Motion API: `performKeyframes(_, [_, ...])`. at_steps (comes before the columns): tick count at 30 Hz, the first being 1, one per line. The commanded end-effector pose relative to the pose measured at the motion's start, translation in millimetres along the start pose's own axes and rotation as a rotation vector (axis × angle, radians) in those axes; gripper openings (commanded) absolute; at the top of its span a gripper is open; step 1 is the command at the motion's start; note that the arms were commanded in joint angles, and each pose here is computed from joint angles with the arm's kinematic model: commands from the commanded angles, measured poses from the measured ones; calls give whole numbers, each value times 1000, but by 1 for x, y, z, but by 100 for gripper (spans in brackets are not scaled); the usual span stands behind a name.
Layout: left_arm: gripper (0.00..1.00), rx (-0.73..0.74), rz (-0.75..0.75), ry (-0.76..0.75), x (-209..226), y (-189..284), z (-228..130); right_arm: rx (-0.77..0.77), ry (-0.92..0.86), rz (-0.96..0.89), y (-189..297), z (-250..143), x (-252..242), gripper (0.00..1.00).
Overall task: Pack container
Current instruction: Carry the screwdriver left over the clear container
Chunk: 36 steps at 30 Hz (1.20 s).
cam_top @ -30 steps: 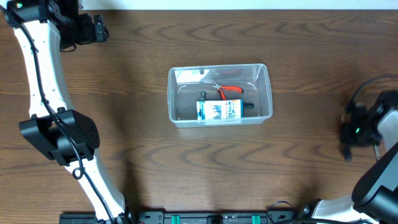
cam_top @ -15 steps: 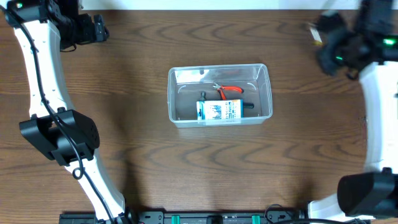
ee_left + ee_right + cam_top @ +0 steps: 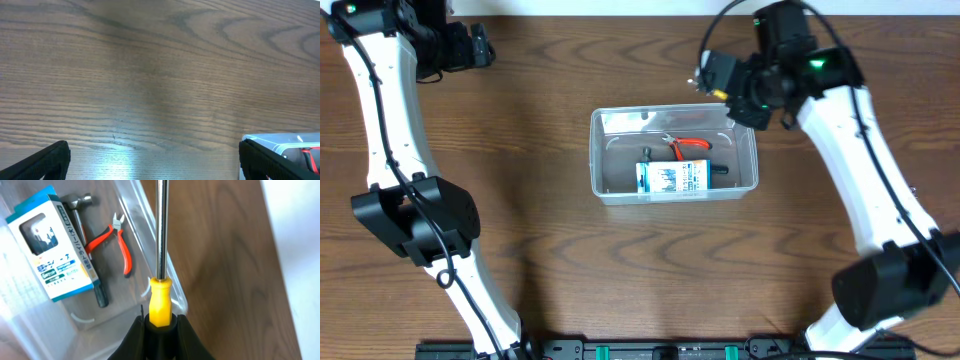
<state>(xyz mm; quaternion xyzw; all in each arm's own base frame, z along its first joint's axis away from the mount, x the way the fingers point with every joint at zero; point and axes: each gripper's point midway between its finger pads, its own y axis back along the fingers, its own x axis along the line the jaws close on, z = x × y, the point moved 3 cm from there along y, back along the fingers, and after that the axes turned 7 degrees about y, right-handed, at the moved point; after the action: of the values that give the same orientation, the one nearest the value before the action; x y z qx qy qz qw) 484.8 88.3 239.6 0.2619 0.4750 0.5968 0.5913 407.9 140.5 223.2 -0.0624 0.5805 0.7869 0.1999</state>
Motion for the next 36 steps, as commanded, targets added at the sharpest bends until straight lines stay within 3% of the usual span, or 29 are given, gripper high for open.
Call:
performKeyframes(1, [98, -19, -8, 0, -1, 7, 4, 9, 60, 54, -22, 9, 12, 1])
performKeyframes(15, [98, -19, -8, 0, -1, 7, 4, -51, 141, 218, -64, 49, 57, 1])
performKeyframes(36, [98, -19, -8, 0, -1, 7, 4, -18, 109, 319, -84, 36, 71, 1])
